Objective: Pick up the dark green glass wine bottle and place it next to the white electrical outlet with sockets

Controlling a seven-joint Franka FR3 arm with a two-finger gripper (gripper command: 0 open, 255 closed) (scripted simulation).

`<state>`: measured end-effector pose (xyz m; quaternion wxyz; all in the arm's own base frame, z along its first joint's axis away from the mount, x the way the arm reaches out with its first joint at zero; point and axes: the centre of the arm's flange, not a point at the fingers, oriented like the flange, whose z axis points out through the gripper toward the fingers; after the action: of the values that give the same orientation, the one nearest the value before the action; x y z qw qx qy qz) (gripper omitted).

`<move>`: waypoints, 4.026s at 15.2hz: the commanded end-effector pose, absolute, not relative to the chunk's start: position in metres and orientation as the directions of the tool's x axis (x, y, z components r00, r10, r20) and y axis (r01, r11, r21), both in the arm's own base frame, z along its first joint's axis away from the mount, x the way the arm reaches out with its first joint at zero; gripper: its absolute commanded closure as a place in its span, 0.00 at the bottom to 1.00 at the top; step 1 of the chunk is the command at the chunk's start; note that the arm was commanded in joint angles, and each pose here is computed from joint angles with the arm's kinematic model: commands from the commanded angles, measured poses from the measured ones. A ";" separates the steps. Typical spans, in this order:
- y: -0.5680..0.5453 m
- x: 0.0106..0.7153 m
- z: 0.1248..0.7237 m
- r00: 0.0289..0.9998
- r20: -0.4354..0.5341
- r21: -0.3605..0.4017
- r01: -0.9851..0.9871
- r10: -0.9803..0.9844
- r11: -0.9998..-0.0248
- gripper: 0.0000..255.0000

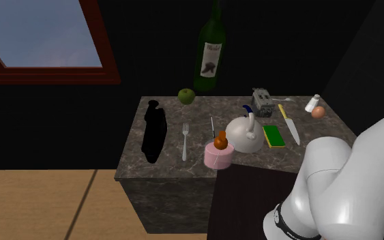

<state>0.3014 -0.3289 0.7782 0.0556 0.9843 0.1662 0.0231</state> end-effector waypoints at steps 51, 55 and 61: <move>-0.635 0.156 0.503 0.943 0.028 0.118 0.325 0.331 -0.938 1.00; -0.635 0.156 0.482 0.943 0.028 0.118 0.325 0.331 -0.938 1.00; -0.635 0.156 0.470 0.943 0.028 0.118 0.325 0.331 -0.938 1.00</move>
<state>0.1564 -0.6349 0.4702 0.0555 0.9842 0.1667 0.0237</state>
